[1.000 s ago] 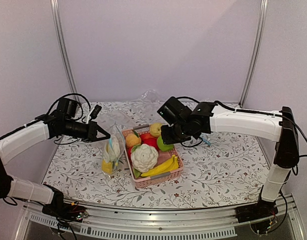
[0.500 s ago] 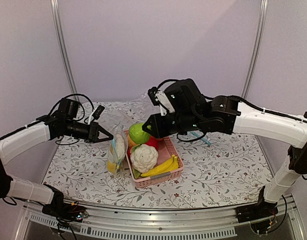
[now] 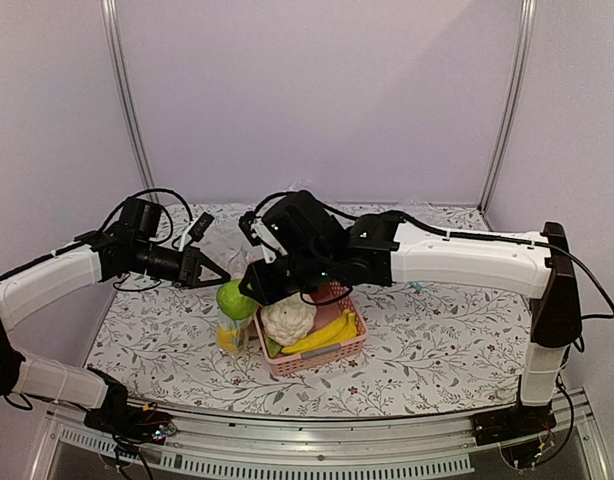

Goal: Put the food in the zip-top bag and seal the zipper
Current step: Place the fake fruit in the zipper food storage bag.

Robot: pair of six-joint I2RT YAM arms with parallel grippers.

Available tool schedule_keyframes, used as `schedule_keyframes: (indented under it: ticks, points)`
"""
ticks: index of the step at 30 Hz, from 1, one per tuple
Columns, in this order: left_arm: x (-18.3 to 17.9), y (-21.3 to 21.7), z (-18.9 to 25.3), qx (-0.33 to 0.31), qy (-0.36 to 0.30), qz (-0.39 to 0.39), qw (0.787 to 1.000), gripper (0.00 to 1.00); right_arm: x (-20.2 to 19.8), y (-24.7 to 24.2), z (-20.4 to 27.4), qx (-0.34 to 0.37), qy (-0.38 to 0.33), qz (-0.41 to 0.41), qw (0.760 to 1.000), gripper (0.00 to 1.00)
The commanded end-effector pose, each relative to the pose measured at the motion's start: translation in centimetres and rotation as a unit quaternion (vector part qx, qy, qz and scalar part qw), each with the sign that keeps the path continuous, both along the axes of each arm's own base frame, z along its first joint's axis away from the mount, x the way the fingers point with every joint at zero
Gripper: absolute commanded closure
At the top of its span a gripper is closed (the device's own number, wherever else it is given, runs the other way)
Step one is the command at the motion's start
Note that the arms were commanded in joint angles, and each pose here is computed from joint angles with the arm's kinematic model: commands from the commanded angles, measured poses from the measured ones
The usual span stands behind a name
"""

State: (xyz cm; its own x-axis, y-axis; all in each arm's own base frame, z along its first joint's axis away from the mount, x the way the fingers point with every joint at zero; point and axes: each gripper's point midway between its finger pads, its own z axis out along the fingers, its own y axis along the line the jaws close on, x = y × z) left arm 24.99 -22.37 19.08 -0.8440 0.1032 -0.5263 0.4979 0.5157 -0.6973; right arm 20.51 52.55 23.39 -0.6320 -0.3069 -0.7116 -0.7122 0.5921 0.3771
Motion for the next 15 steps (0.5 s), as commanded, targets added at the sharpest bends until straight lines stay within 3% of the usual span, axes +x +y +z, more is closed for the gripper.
schedule_keyframes:
  ticks: [1,15]
  points:
    - [-0.3,-0.4,0.2,-0.004,-0.010,-0.012,1.000,1.00,1.0,-1.4,-1.9,-0.045,-0.009,-0.035,0.998,0.84]
    - [-0.4,-0.6,0.1,-0.009,-0.004,-0.018,1.000,1.00,3.1,-2.7,-2.8,-0.071,-0.027,-0.082,0.994,0.82]
